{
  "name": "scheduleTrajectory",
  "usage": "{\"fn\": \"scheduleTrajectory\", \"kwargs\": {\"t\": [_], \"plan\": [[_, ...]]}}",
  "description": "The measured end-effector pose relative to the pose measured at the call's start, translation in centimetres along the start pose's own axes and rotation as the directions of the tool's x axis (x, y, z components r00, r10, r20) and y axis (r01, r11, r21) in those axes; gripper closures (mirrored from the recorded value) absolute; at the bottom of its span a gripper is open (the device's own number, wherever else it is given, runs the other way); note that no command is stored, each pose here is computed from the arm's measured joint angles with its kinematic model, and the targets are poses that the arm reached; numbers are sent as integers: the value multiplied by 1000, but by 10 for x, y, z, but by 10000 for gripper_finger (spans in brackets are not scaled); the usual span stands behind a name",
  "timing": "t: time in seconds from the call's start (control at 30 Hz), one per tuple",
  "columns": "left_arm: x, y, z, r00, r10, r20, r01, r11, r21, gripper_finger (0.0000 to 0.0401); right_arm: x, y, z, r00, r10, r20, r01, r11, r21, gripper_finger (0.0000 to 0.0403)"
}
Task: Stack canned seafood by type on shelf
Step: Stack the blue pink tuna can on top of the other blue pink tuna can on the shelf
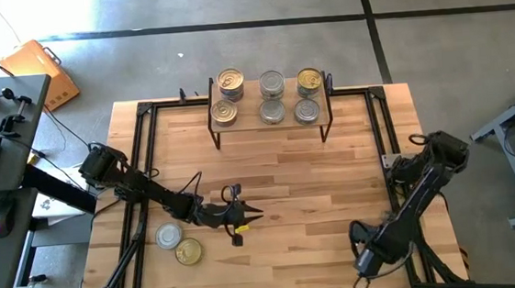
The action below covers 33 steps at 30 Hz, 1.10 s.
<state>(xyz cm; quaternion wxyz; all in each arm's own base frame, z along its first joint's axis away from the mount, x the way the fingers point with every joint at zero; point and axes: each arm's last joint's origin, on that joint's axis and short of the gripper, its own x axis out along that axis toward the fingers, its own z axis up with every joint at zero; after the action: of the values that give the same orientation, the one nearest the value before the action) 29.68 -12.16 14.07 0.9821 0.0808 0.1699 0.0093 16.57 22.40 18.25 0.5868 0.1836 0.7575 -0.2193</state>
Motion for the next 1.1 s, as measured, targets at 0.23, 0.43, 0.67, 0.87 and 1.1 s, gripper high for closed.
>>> {"fn": "scheduleTrajectory", "kwargs": {"t": [0.23,0.43,0.67,0.87,1.1], "plan": [[-2,-4,1,1000,-12,7,12,1000,3,358,-2,7,37,995,75,58,-67,989,-132,391],[-3,-6,1,1000,-20,10,20,999,30,358,-17,13,63,952,142,269,-55,950,-306,401],[-3,-7,1,1000,-22,10,22,999,32,358,-29,11,62,916,121,382,20,939,-344,401],[-3,-7,1,1000,-22,15,22,999,30,358,-3,-3,66,932,56,357,40,966,-256,401],[-3,-7,7,998,-22,63,21,1000,8,358,-12,16,107,771,291,567,-74,925,-374,401]]}}
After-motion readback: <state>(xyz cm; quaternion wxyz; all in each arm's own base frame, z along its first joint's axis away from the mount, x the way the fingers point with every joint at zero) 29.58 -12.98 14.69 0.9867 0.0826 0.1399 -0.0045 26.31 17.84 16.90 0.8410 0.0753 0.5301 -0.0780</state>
